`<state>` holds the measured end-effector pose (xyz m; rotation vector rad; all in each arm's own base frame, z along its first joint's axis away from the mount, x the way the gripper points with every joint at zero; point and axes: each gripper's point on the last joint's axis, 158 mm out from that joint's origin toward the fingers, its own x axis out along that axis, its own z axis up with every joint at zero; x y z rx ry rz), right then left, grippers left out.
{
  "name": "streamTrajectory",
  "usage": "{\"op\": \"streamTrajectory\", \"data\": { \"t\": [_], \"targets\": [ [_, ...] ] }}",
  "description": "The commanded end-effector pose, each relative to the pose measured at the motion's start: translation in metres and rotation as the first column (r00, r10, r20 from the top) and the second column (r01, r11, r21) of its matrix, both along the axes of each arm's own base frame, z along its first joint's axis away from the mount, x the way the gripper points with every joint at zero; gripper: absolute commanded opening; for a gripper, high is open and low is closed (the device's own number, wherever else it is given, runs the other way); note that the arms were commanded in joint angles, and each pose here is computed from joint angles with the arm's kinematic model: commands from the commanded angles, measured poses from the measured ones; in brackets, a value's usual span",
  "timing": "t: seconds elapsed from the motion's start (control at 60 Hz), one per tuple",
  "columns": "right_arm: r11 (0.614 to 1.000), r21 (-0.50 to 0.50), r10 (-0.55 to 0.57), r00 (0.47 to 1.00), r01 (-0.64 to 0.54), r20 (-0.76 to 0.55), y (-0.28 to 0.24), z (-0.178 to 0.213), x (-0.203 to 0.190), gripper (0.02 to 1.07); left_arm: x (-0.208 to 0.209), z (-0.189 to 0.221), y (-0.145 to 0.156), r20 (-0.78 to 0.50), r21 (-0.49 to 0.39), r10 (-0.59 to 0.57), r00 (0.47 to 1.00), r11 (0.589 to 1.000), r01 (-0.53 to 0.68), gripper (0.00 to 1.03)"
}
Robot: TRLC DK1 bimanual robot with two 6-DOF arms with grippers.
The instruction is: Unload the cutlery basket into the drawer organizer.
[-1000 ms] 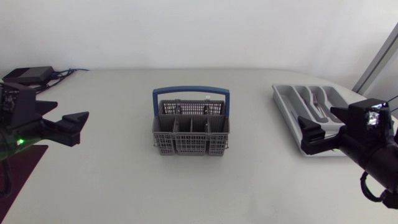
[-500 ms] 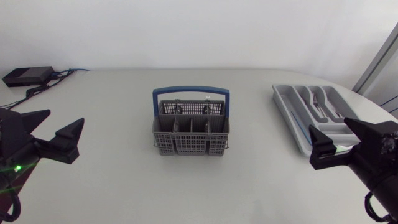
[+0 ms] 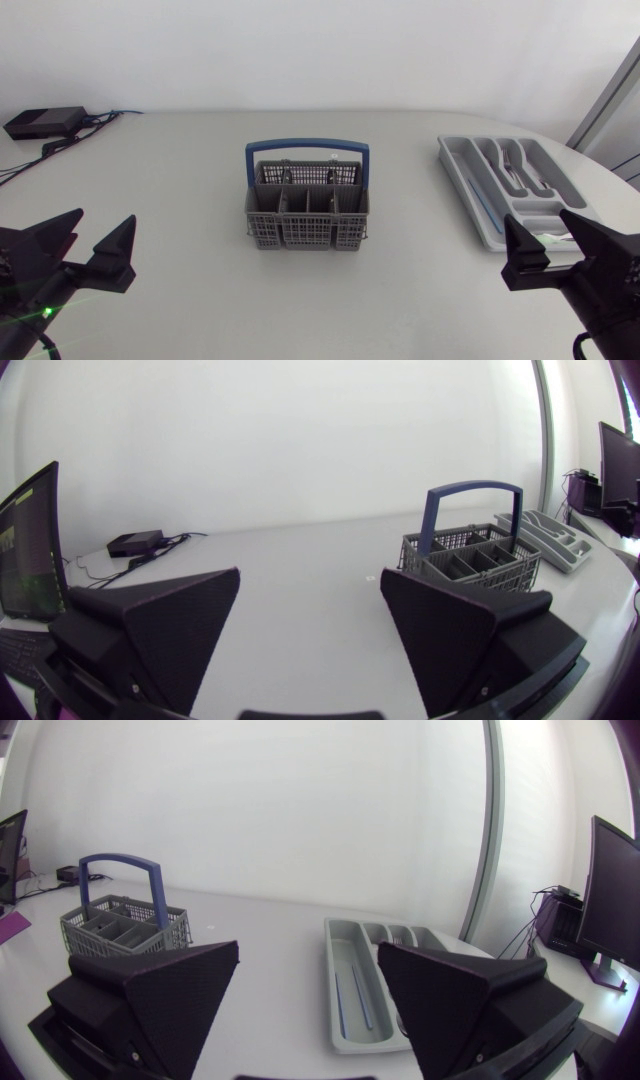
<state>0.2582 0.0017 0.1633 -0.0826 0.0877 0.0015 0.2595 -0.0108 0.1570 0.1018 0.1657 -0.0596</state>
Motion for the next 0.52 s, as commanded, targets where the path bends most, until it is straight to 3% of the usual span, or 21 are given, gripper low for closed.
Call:
{"op": "streamTrajectory", "data": {
  "t": [0.0, 0.25, 0.5],
  "targets": [
    [0.999, 0.049, -0.008, 1.0, 0.008, 0.005, -0.002, -0.01, -0.002, 1.02, -0.001, -0.008, 0.004, 0.019, -0.046, 0.024, 1.0, 0.999, -0.023, 0.98],
    [0.997, 0.082, -0.015, 0.999, 0.013, 0.031, -0.004, -0.014, -0.004, 1.02, -0.004, -0.025, 0.008, 0.065, -0.102, 0.054, 0.996, 0.994, -0.047, 0.98],
    [0.997, 0.082, -0.015, 0.999, 0.013, 0.031, -0.004, -0.014, -0.004, 1.02, -0.004, -0.025, 0.008, 0.065, -0.102, 0.054, 0.996, 0.994, -0.047, 0.98]
  ]
}}
